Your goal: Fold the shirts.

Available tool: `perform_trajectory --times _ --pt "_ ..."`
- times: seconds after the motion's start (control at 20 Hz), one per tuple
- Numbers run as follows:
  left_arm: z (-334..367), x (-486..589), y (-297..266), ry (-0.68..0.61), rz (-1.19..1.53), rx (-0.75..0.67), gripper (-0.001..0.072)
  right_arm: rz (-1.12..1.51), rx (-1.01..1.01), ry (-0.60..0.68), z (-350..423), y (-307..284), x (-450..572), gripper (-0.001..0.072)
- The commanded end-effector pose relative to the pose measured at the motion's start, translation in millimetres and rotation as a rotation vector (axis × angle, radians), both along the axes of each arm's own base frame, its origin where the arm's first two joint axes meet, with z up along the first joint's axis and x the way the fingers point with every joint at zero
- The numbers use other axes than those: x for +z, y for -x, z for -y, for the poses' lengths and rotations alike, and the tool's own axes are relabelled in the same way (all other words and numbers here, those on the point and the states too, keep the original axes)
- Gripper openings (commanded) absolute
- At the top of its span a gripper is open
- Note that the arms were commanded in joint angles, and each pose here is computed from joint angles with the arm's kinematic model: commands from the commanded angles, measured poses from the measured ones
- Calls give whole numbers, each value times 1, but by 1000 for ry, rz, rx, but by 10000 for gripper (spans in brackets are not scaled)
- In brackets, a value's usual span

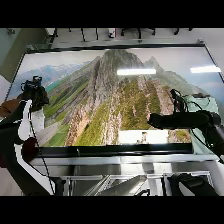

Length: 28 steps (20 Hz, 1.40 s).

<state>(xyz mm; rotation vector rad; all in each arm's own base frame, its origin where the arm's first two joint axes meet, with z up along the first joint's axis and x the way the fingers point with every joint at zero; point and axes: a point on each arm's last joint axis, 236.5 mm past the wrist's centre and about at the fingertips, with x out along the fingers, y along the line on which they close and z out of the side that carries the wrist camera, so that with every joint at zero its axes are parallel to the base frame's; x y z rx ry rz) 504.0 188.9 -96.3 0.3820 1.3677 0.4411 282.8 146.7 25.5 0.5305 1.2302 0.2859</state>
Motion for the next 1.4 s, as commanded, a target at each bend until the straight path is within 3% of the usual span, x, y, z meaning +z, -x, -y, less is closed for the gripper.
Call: perform_trajectory --times 0.0,0.2,0.35,0.6,0.85,1.1,1.15,1.25,1.3,1.35 --pt "0 13 -5 -13 -26 40 14 0 1 -1 0 0 0 22" --pt "43 94 -38 32 141 14 14 1 1 0 0 0 0 22" --pt "128 196 -55 146 356 -110 14 0 1 -1 0 0 0 22" --pt "301 316 14 350 524 -433 14 0 1 -1 0 0 0 22" --pt "440 271 116 630 283 -649 14 0 1 0 0 0 0 22" --pt "510 152 177 648 -15 -697 14 4 27 9 0 2 0 23" --pt "513 133 182 633 -56 -692 50 23 54 19 0 2 1 23" --pt "510 122 178 612 -98 -669 655 68 74 32 5 -7 12 34" --pt "502 128 172 601 -109 -645 672 88 72 38 12 -13 21 153" --pt "488 139 166 585 -120 -617 672 108 80 50 21 -19 29 387"
